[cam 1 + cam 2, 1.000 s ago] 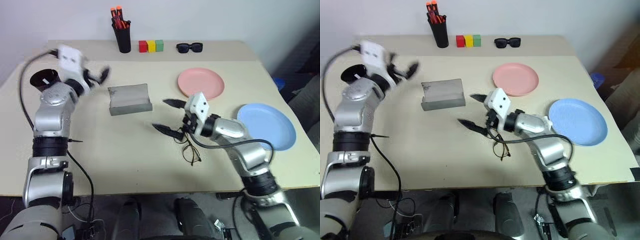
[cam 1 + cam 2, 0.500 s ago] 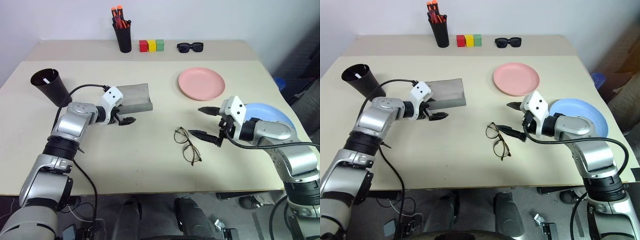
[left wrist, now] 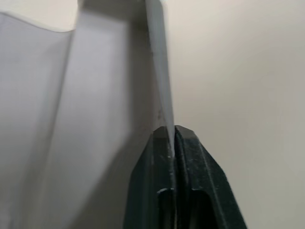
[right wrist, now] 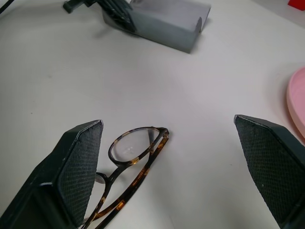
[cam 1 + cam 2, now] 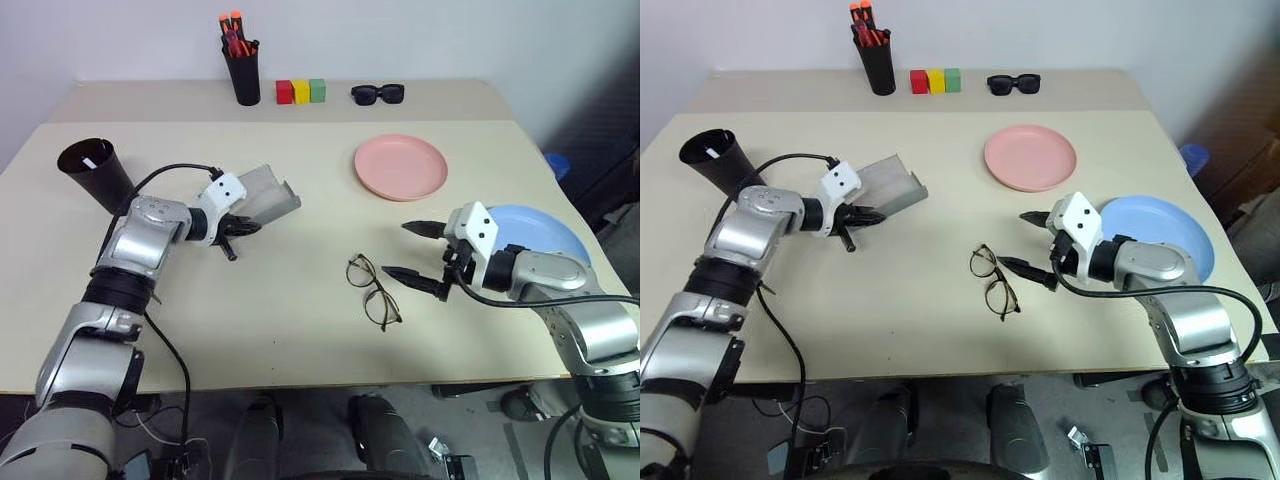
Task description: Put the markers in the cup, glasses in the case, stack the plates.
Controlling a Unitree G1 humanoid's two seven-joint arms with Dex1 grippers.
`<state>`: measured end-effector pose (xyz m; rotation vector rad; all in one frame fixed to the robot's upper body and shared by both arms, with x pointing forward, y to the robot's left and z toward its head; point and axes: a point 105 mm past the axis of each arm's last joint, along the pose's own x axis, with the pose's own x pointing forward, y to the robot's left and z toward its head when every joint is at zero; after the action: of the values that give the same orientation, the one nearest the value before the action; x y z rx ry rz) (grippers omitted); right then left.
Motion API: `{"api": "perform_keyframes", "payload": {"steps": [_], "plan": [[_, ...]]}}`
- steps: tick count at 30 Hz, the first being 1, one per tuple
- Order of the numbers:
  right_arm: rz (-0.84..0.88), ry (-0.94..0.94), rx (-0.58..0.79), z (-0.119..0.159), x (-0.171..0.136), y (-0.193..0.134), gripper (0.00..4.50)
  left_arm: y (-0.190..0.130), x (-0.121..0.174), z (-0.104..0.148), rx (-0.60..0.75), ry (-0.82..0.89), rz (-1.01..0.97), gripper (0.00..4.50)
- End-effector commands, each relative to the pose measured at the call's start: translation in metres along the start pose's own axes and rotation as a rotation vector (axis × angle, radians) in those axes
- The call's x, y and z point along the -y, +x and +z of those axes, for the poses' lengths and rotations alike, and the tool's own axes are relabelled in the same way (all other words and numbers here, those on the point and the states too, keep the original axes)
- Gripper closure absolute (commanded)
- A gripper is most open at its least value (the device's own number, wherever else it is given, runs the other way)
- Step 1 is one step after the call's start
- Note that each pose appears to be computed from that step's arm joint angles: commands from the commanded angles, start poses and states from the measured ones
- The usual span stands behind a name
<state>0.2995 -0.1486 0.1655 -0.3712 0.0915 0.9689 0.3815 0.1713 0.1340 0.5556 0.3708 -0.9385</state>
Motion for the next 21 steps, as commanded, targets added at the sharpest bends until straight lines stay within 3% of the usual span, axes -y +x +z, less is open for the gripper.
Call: {"api": "perform_keyframes", "payload": {"steps": [1, 5, 10, 14, 17, 21], "plan": [[0.008, -0.060, 0.033, 0.016, 0.000, -0.002, 0.00, -0.019, 0.023, 0.018, 0.062, 0.153, -0.127, 4.48], [0.029, -0.045, 0.010, 0.014, -0.004, 0.004, 0.00, -0.039, 0.065, 0.019, 0.045, 0.240, -0.309, 4.48], [0.039, 0.068, -0.053, 0.007, -0.009, 0.007, 0.00, -0.041, 0.082, 0.010, -0.035, 0.261, -0.345, 4.48], [0.035, 0.207, -0.080, 0.005, -0.015, 0.008, 0.00, -0.037, 0.092, 0.009, -0.013, 0.261, -0.371, 4.48], [0.014, 0.243, -0.142, -0.004, -0.016, 0.009, 0.00, -0.032, 0.095, 0.004, -0.024, 0.235, -0.381, 3.61], [-0.022, 0.278, -0.185, -0.011, -0.015, 0.009, 0.00, -0.029, 0.091, 0.010, 0.015, 0.246, -0.331, 1.62]]}}
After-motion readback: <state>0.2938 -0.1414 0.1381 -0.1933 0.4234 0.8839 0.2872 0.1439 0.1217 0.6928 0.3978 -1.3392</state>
